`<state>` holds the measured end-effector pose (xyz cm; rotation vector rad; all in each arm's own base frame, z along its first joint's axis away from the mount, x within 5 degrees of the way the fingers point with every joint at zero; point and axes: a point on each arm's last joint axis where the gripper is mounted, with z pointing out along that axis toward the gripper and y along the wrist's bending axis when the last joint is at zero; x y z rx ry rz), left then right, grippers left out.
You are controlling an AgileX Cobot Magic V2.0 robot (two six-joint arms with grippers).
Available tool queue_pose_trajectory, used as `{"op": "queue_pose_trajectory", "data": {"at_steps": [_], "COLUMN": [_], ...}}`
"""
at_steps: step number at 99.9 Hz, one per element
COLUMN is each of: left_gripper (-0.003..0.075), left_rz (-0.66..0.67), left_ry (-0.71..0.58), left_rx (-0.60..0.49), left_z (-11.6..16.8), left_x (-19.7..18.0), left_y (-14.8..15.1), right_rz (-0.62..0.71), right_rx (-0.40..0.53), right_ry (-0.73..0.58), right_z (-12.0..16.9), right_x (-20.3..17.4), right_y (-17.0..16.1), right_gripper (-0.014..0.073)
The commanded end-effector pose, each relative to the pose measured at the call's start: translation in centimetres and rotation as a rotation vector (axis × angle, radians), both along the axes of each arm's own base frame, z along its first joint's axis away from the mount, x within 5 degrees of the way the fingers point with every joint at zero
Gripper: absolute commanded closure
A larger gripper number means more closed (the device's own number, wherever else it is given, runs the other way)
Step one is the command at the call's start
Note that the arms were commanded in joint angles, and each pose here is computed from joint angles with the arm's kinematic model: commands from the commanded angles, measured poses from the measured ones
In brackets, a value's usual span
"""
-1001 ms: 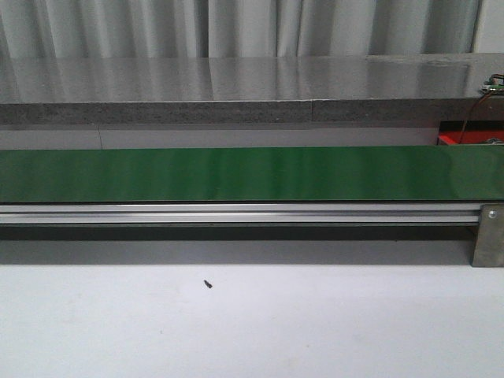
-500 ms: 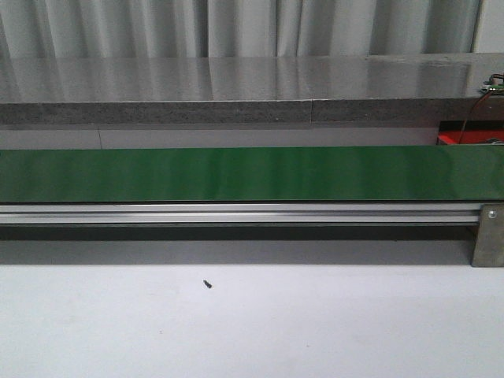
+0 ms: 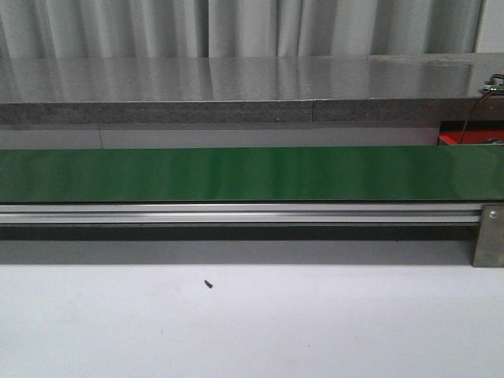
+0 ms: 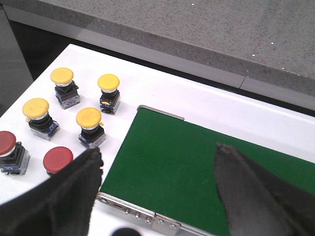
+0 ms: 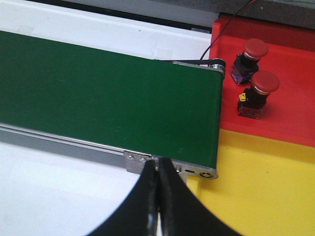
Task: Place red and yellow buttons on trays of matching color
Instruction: 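Reach the left gripper down to another red button on the table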
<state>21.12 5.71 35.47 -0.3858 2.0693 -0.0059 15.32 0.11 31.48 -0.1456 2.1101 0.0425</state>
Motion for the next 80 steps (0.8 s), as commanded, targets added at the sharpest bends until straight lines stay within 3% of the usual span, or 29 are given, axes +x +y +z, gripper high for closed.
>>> {"op": "queue_pose_trajectory", "data": {"at_steps": [1, 42, 80], "left_gripper": [0.0237, 0.0237, 0.0237], "left_rz": [0.039, 0.193, 0.216], "left_ry": [-0.047, 0.181, 0.291], "left_rx": [-0.005, -0.044, -0.010], "left_z": [1.7, -2.8, -7.3], "left_x": [1.7, 7.3, 9.2], "left_y": [1.3, 9.1, 11.8], "right_rz": [-0.026, -0.026, -0.026], "right_rx": [0.008, 0.008, 0.008], "right_ry": [-0.083, -0.083, -0.083], "right_z": [1.3, 1.3, 1.3], "right_x": [0.2, 0.2, 0.2], "right_y": [-0.2, -0.2, -0.2], "right_gripper": [0.0691, 0.0691, 0.0691]}}
